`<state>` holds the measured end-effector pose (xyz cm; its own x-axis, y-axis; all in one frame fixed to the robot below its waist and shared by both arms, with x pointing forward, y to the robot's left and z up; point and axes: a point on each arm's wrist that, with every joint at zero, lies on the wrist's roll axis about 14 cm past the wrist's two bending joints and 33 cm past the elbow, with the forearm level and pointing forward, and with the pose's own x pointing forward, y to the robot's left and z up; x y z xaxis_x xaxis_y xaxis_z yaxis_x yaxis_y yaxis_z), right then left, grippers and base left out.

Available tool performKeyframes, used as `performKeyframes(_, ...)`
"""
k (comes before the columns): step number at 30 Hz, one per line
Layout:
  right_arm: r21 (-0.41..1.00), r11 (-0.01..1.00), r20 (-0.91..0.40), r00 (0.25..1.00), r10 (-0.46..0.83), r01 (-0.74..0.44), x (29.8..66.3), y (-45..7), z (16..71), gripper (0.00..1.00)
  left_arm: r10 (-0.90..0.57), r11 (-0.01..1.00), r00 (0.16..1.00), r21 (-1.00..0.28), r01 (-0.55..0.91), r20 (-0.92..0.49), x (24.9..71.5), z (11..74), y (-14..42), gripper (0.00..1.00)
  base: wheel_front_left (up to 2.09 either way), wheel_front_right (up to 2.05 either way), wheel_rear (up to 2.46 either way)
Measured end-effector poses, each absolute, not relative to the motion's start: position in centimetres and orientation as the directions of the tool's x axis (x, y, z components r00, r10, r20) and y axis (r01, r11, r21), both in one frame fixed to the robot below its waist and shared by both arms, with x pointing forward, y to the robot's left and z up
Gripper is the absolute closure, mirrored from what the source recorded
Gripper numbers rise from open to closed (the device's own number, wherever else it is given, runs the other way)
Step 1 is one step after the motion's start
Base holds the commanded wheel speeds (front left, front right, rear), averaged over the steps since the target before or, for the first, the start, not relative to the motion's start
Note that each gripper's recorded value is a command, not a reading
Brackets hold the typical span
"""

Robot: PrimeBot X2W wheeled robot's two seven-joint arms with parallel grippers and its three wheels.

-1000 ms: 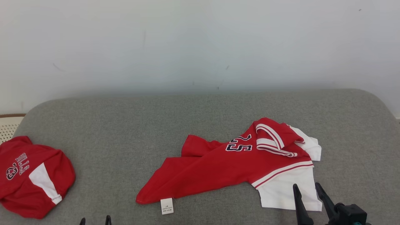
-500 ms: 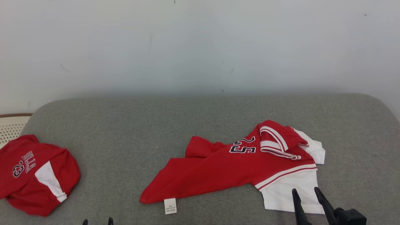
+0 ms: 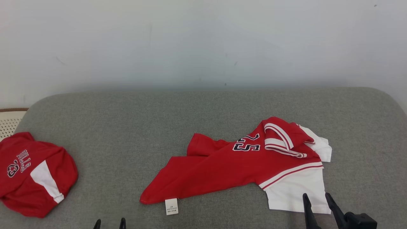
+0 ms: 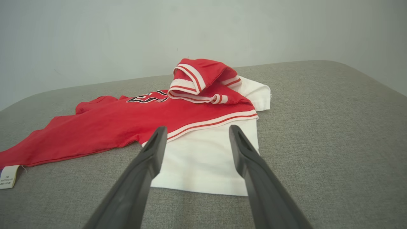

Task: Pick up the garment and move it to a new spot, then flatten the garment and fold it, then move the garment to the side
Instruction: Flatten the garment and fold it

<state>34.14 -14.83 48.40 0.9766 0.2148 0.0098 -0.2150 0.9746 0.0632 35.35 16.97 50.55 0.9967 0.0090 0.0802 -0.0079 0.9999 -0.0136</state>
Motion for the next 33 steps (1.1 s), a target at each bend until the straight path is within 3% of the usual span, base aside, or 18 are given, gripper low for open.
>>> performKeyframes(19,0.147,0.989,-0.188,0.982,0.0,0.028,36.8,-20.2,42.1,0.0,-0.128,0.991,0.992,-0.047,0.128,-0.001,39.5,47.8,12.6,0.0,0.0,0.0,0.0)
performKeyframes(27,0.183,0.982,-0.251,0.968,0.006,0.041,37.0,-19.5,40.0,0.0,-0.109,0.993,0.994,-0.046,0.108,-0.022,39.8,47.0,13.3,0.0,0.0,0.0,0.0)
performKeyframes(28,0.189,0.981,-0.256,0.967,0.007,0.043,37.1,-19.5,39.8,0.4,-0.107,0.993,0.994,-0.046,0.106,-0.023,39.9,47.0,13.4,0.0,0.0,0.0,0.0)
performKeyframes(29,0.192,0.98,-0.257,0.966,0.006,0.044,37.1,-19.5,39.8,0.62,-0.106,0.993,0.994,-0.045,0.105,-0.022,39.9,47.0,13.4,0.0,0.0,0.0,0.0)
performKeyframes(30,0.196,0.98,-0.256,0.967,0.006,0.046,37.2,-19.5,39.8,0.62,-0.109,0.993,0.994,-0.046,0.108,-0.022,39.9,47.0,13.4,0.0,0.0,0.0,0.0)
performKeyframes(31,0.197,0.979,-0.253,0.967,0.005,0.046,37.3,-19.5,39.9,0.69,-0.11,0.993,0.994,-0.047,0.109,-0.022,39.9,47.0,13.4,0.0,0.0,0.0,0.0)
performKeyframes(32,0.198,0.979,-0.251,0.968,0.006,0.045,37.4,-19.5,40.0,0.85,-0.11,0.993,0.994,-0.047,0.109,-0.021,39.9,47.1,13.4,0.0,0.0,0.0,0.0)
performKeyframes(33,0.203,0.978,-0.251,0.968,0.005,0.048,37.3,-19.5,40.0,0.93,-0.11,0.993,0.994,-0.046,0.109,-0.02,39.9,47.1,13.4,0.0,0.0,0.0,0.0)
